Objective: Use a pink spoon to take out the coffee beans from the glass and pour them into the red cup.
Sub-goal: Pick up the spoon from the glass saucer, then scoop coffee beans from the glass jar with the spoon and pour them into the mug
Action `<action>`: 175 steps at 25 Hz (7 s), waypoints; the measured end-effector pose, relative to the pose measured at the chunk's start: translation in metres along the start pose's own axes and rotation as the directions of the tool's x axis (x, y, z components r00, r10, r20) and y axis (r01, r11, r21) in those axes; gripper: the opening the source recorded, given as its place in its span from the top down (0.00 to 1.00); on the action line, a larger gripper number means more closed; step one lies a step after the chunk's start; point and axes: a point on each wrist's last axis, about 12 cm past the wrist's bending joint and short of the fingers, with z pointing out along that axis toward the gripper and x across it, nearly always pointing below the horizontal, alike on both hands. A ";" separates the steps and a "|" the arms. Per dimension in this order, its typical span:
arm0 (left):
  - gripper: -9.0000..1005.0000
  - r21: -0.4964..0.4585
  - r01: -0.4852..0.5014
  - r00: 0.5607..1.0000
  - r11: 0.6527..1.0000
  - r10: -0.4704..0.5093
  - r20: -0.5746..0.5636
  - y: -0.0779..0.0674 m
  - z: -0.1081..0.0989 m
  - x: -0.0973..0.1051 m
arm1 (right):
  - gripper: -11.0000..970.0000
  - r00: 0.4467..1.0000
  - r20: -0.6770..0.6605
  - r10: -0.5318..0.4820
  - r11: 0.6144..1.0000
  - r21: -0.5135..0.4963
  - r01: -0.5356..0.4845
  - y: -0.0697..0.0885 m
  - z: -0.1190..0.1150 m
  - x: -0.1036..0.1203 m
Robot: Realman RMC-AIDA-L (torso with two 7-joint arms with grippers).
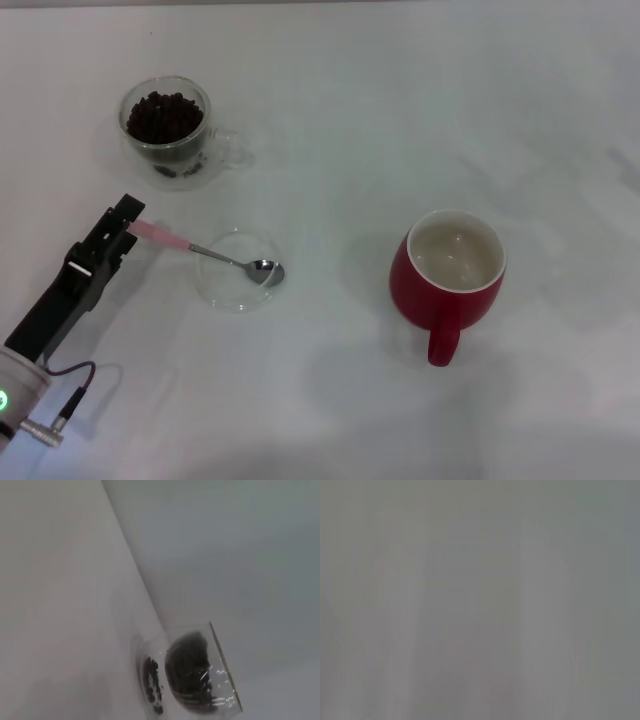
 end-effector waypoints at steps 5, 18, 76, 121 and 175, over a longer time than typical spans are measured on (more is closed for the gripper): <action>0.21 -0.019 -0.016 0.998 1.000 0.015 -0.059 -0.001 0.013 0.000 | 0.16 1.000 0.001 -0.003 1.000 0.001 0.003 0.001 0.000 0.001; 0.21 -0.007 -0.103 0.991 0.995 0.102 -0.086 -0.003 0.021 -0.001 | 0.16 1.000 -0.013 -0.006 0.999 0.034 0.006 0.000 -0.003 0.004; 0.87 0.146 -0.507 0.852 0.849 0.520 -0.064 -0.083 0.019 -0.211 | 0.17 0.980 0.174 0.094 0.991 -0.108 -0.075 0.051 0.009 0.007; 0.87 -0.058 -0.374 0.907 0.926 0.351 -0.234 -0.066 0.096 -0.164 | 0.17 0.976 0.138 0.170 0.978 -0.147 -0.149 0.072 0.009 0.019; 0.87 0.284 -0.122 0.948 0.951 0.196 -0.249 -0.083 0.072 -0.126 | 0.17 0.977 0.147 0.155 0.976 -0.175 -0.129 0.061 0.015 0.010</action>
